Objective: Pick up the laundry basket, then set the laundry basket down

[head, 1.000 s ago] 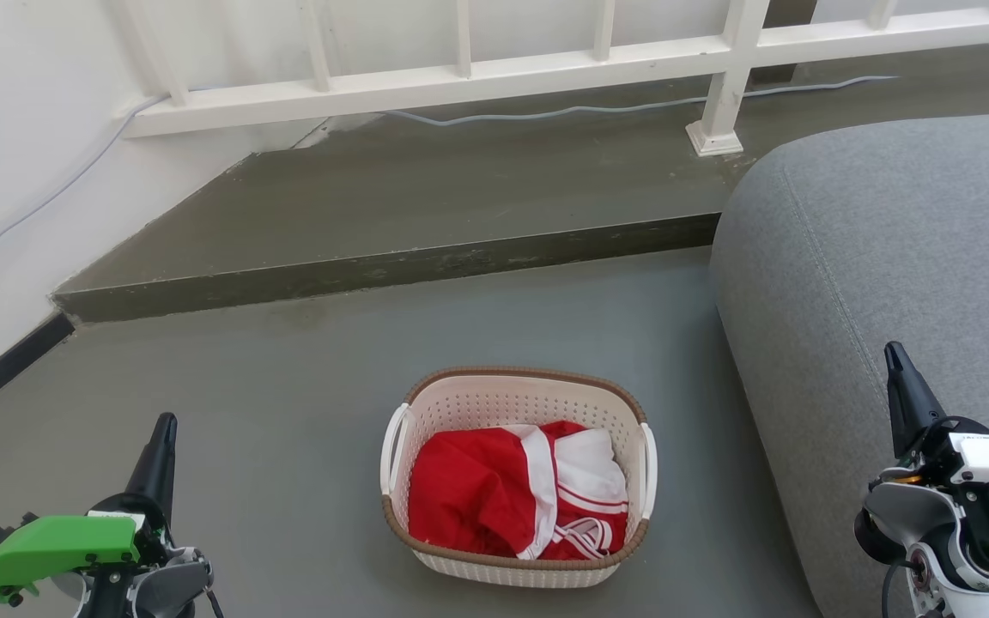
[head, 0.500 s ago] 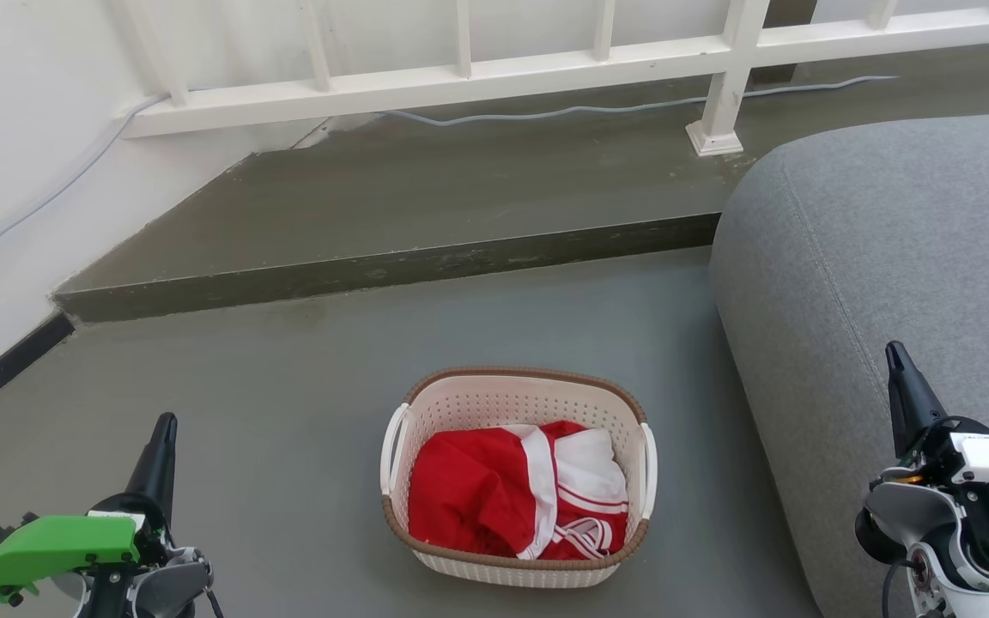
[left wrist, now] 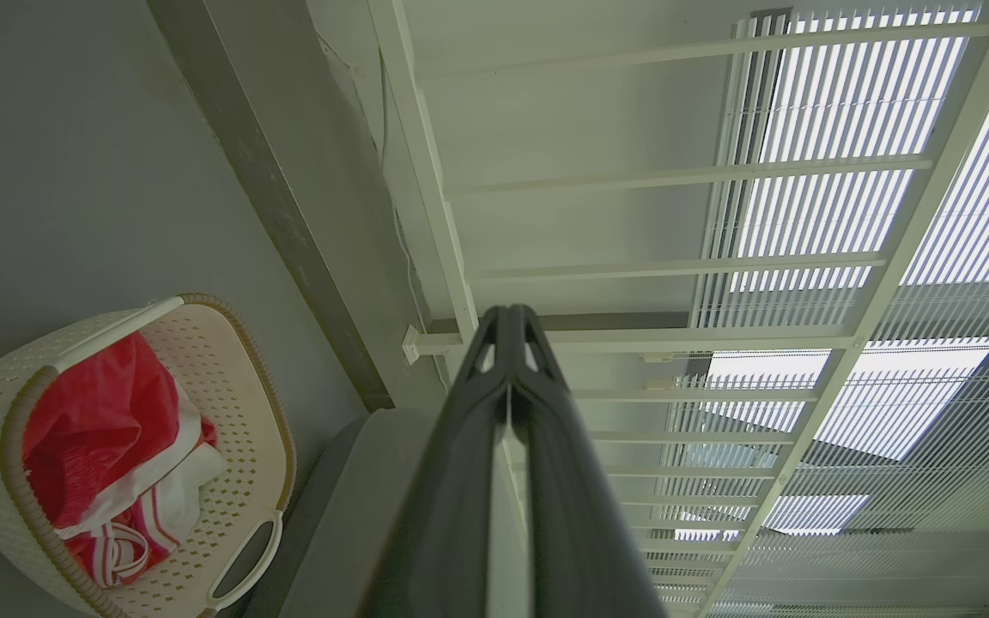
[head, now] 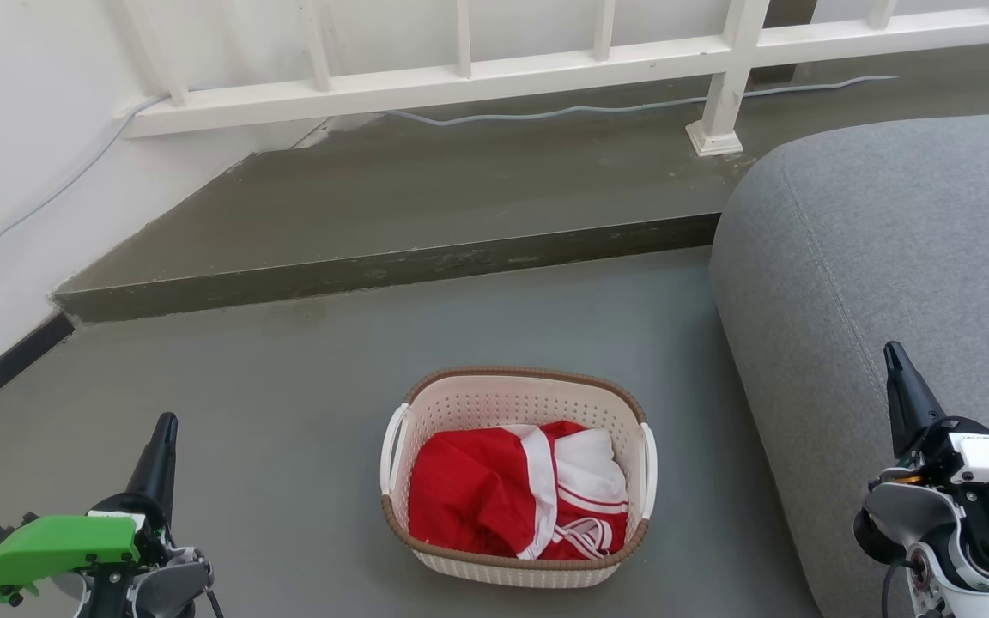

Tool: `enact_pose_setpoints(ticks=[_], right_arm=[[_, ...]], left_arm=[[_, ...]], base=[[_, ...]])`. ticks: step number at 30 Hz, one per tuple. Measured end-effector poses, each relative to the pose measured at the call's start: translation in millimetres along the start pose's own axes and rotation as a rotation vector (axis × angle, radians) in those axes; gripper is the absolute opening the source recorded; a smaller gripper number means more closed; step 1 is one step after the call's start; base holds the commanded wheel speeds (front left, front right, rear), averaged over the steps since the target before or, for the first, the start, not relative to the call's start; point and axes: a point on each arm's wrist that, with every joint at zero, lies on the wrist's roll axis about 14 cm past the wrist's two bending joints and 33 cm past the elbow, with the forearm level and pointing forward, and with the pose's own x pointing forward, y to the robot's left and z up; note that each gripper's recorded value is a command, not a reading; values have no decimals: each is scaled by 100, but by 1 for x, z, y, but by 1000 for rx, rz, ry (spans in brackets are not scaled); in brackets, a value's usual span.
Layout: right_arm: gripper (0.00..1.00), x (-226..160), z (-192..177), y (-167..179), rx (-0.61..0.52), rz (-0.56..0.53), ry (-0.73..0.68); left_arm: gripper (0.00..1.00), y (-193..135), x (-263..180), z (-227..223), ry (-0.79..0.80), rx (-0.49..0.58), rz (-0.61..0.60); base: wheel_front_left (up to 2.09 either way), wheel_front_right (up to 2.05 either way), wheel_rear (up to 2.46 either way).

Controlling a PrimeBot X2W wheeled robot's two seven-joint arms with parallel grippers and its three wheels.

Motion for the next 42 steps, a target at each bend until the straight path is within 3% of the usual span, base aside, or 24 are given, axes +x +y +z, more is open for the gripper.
enact_pose_setpoints(ticks=[42], right_arm=[[0,0,1,0,-4,1,-3]], left_arm=[[0,0,0,0,0,0,0]], base=[[0,0,0]])
